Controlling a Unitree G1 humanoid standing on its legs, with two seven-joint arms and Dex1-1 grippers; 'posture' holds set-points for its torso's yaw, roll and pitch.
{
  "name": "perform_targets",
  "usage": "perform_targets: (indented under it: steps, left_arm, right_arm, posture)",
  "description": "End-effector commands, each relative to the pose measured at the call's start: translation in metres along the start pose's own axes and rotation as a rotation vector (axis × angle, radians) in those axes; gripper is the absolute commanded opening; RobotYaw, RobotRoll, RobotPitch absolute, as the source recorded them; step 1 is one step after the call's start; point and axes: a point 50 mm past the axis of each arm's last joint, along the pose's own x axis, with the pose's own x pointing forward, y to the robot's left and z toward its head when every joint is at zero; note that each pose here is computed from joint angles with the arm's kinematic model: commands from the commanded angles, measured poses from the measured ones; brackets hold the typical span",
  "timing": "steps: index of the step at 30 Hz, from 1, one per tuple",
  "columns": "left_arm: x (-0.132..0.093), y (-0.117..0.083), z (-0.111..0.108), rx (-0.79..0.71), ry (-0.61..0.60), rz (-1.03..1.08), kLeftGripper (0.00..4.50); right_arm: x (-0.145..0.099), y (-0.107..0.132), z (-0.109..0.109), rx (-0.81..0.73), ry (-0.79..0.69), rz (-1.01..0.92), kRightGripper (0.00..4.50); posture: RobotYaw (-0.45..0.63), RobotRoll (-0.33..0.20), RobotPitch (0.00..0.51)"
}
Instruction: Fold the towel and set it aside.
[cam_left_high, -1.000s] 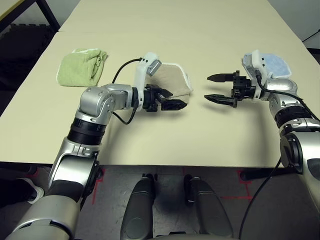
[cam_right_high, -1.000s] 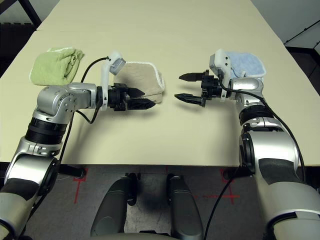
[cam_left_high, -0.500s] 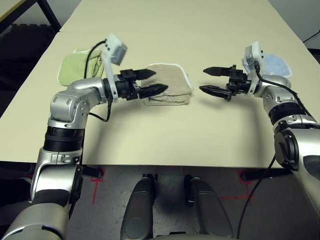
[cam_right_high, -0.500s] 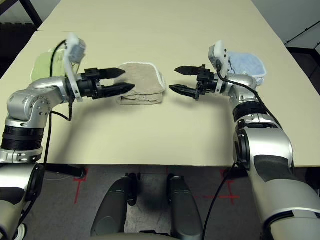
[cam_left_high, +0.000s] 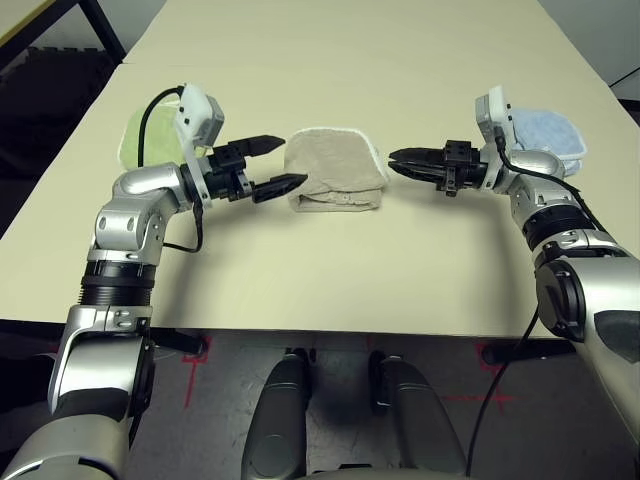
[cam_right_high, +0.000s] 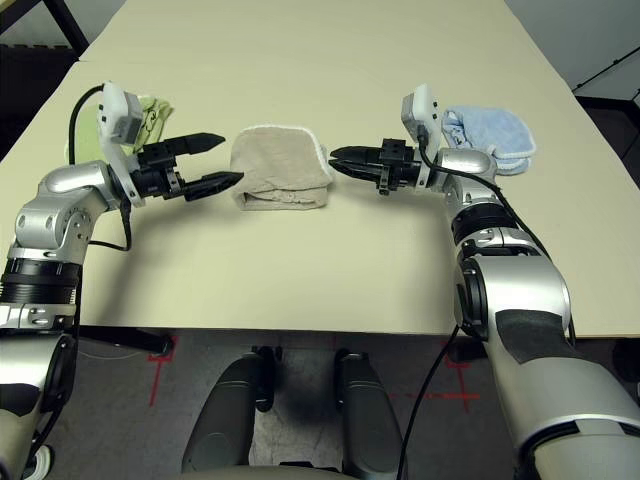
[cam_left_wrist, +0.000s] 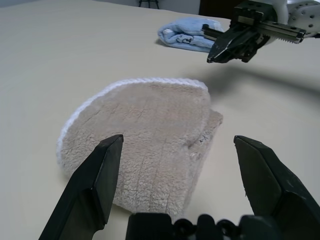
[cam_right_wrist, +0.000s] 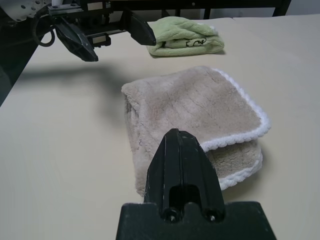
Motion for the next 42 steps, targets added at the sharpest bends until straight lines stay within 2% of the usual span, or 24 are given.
perform_targets:
  steps: [1, 7, 9, 12, 20, 27, 34, 42]
  left_arm:
    - [-0.001, -0.001, -0.006, 0.022, 0.024, -0.041, 4.50]
    - [0.001, -0.001, -0.009, 0.027, 0.025, -0.082, 4.50]
    - [0.000, -0.001, -0.011, 0.022, 0.018, -0.091, 4.13]
    - [-0.003, 0.003, -0.016, 0.019, 0.035, -0.077, 3.20]
    - [0.011, 0.013, -0.012, 0.043, 0.009, 0.026, 0.09]
    - [0.030, 0.018, -0.003, 0.037, -0.033, 0.050, 0.04]
    - [0.052, 0.020, -0.012, 0.001, 0.042, 0.063, 0.04]
    - [0.051, 0.011, -0.027, -0.005, 0.114, -0.017, 0.04]
  right_arm:
    - [-0.001, 0.003, -0.002, -0.015, 0.015, 0.024, 0.05]
    - [-0.002, 0.002, -0.001, -0.017, 0.011, 0.023, 0.05]
    - [-0.001, 0.000, 0.001, -0.017, 0.000, 0.008, 0.00]
    - [0.003, -0.001, 0.004, -0.025, -0.013, -0.013, 0.00]
    - [0.024, -0.002, 0.001, -0.010, 0.000, -0.079, 0.00]
    - [0.038, -0.006, 0.001, 0.026, 0.023, -0.153, 0.00]
    - [0.050, -0.002, -0.007, 0.051, 0.090, -0.160, 0.00]
    - [0.055, 0.005, -0.012, 0.066, 0.073, -0.121, 0.00]
  posture:
    - [0.08, 0.000, 0.146]
    - [0.05, 0.000, 0.146]
    - [0.04, 0.000, 0.146]
    - [0.04, 0.000, 0.149]
    - [0.07, 0.000, 0.161]
    - [0.07, 0.000, 0.163]
    - [0.07, 0.000, 0.168]
    - [0.06, 0.000, 0.173]
